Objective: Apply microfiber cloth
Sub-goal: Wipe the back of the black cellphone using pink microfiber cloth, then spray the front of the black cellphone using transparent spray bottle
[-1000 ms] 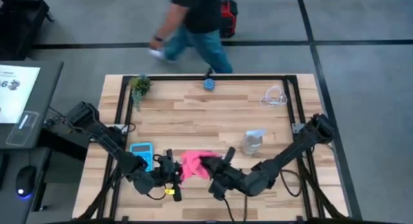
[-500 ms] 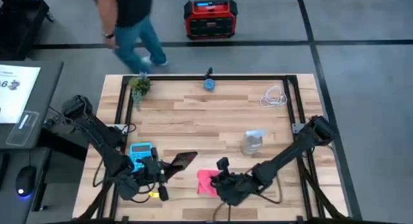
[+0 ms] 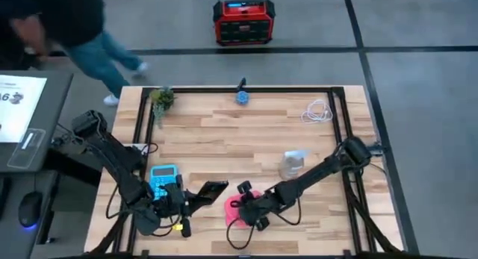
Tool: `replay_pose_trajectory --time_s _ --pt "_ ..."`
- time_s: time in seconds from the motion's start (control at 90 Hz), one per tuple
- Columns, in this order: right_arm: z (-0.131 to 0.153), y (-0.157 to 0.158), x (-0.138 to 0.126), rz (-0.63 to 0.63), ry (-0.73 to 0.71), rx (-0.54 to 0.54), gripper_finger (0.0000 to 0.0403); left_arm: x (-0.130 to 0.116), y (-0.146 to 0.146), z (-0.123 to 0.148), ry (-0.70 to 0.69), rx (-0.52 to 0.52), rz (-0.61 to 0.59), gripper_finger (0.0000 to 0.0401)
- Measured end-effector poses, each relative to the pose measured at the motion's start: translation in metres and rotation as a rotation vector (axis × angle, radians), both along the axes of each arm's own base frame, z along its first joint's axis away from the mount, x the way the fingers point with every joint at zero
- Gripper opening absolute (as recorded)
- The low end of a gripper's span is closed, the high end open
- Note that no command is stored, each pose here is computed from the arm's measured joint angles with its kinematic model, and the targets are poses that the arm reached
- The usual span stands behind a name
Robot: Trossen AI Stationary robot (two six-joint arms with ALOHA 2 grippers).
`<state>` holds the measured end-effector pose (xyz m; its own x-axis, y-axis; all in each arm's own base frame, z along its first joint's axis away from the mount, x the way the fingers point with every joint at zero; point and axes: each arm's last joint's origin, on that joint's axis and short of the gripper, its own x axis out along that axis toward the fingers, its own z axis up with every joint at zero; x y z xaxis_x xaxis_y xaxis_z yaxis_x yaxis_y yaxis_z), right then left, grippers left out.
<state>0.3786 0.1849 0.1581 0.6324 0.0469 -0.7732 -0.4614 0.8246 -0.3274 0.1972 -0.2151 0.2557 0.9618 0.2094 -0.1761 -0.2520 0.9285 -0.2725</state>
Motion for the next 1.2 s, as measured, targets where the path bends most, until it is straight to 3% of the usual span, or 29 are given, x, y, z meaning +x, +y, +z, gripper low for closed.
replay_pose_trajectory --time_s 0.144,0.278,0.522,0.7,0.9,0.989,1.2 --pt "0.043 0.012 -0.011 0.149 -0.038 -0.095 0.0212 0.0 -0.003 -0.003 0.049 -0.036 -0.112 0.0008" --pt "0.077 0.032 -0.026 0.295 -0.14 -0.204 0.0241 0.0 -0.006 -0.006 0.097 -0.052 -0.206 0.0008" --pt "0.137 0.085 -0.056 0.481 -0.418 -0.67 0.0248 0.002 -0.008 -0.007 0.124 -0.084 -0.298 0.0008" --pt "0.144 0.089 -0.058 0.63 -0.417 -1.054 0.0248 0.008 -0.004 -0.008 0.163 -0.113 -0.382 0.0009" --pt "0.146 0.078 -0.048 0.769 -0.349 -1.327 0.0248 0.017 0.002 -0.009 0.201 -0.15 -0.446 0.0009" --pt "0.146 0.071 -0.042 0.828 -0.323 -1.405 0.0248 0.02 0.005 -0.009 0.221 -0.165 -0.481 0.0009" --pt "0.146 0.058 -0.029 0.942 -0.358 -1.412 0.0237 0.027 0.01 -0.011 0.26 -0.195 -0.551 0.0009"
